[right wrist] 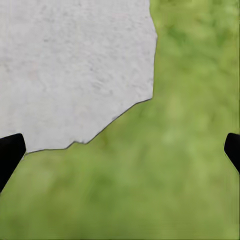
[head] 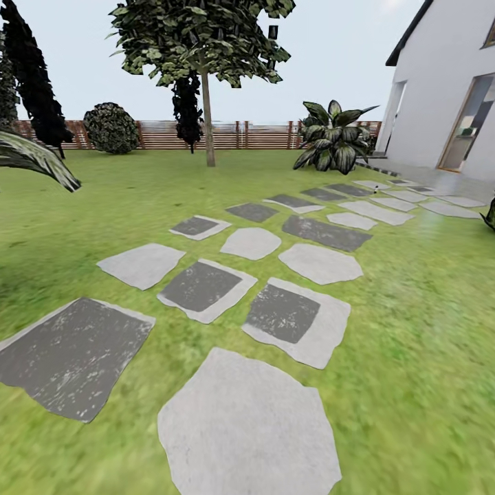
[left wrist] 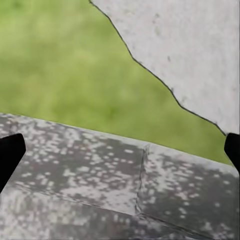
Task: In the garden, pick up the pesticide atomizer on the floor and spray pesticide onto both trees until each tree trunk is fully covered.
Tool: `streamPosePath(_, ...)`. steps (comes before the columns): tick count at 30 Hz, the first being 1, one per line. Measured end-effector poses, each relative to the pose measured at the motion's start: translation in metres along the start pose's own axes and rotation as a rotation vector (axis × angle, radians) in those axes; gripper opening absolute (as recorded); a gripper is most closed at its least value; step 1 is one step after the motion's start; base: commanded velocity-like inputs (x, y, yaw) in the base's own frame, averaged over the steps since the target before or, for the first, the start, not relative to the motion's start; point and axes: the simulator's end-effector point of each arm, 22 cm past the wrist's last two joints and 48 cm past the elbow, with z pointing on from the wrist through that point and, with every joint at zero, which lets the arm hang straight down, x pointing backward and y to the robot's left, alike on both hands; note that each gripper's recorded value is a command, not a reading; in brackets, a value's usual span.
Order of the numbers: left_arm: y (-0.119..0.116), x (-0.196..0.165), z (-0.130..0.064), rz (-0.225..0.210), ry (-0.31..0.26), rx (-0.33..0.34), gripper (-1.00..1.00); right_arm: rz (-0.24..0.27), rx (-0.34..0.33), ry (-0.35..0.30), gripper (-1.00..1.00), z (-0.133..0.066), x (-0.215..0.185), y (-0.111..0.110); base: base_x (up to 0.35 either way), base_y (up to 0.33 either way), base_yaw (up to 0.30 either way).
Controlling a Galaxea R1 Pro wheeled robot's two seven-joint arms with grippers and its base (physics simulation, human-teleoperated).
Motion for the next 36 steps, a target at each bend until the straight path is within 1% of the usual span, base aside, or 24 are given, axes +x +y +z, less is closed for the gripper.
streamPosePath(27, 0.0000, -0.0003, 0.0001, 0.000, 0.000, 0.000, 1.00, -0.001, 0.002, 0.000, 1.00, 0.0000, 0.0002, -0.0004, 0.339, 0.000, -0.002)
streamPosePath(36, 0.0000, -0.0002, 0.0001, 0.000, 0.000, 0.000, 1.00, -0.001, -0.001, 0.001, 1.00, -0.0001, 0.0005, 0.0003, 0.339, 0.000, -0.179)
